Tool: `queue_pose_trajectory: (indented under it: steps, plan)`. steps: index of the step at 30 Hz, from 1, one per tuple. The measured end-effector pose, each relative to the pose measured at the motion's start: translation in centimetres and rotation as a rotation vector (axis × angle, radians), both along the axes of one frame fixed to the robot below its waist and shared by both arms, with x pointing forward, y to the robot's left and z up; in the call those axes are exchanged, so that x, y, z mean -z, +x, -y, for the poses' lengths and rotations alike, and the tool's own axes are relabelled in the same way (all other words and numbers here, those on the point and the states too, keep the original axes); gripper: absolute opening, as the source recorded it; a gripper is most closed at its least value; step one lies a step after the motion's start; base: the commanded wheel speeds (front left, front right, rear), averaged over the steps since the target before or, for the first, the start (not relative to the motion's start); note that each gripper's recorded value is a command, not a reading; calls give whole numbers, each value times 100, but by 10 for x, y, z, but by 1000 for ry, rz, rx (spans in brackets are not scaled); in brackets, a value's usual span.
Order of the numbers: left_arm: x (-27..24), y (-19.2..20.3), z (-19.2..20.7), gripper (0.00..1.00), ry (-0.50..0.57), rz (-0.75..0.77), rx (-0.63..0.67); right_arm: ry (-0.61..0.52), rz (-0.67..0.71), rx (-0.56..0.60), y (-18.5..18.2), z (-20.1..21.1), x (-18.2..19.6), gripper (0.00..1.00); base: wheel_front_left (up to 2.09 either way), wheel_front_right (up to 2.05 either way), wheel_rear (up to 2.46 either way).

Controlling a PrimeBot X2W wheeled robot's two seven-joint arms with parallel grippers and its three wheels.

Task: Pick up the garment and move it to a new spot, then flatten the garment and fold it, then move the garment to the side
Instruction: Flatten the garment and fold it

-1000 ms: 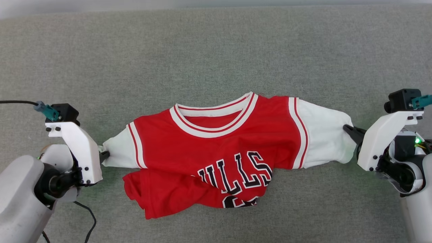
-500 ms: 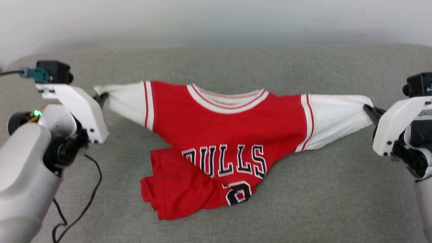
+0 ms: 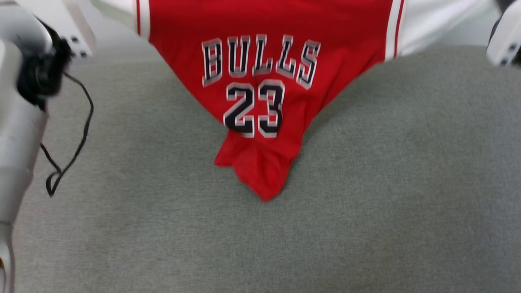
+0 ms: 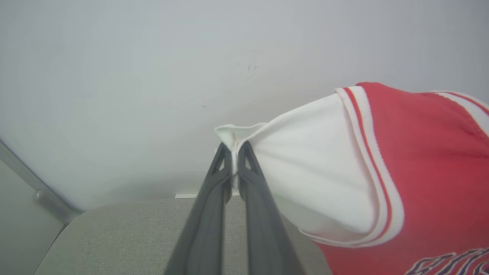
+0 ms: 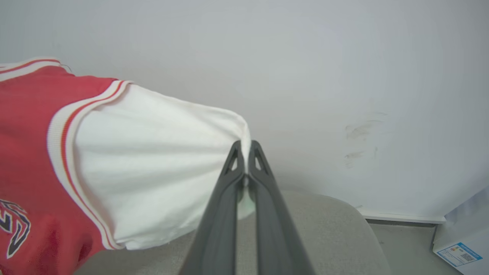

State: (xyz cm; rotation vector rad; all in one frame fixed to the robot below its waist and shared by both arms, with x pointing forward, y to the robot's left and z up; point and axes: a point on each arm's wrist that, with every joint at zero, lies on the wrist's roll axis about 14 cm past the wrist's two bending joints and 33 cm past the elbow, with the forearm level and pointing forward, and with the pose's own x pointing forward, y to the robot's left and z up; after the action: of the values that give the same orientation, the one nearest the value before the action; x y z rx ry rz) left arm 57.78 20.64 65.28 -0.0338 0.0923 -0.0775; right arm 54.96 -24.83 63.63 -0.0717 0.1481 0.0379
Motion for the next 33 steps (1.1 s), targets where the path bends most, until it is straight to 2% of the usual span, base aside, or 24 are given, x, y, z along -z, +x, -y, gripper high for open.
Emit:
queue_pose_trajectory:
  steps: [9, 16, 21, 28, 33]
  plan:
    - [-53, 71, 10, 0, 54, 210, -18, -74, 261, 22, 66, 5, -79, 0, 0, 0, 0]
    - [-76, 110, 21, 0, 41, 377, -8, -113, 387, 17, 106, -1, -104, 0, 0, 0, 0]
    - [-82, 126, 25, 0, 25, 419, 1, -132, 446, 9, 120, -5, -121, 0, 0, 0, 0]
    - [-54, 144, 21, 0, 5, 398, 0, -132, 433, -27, 145, -20, -103, 0, 0, 0, 0]
    - [-19, 155, 17, 0, -25, 332, 2, -126, 364, -75, 160, -38, -68, 0, 0, 0, 0]
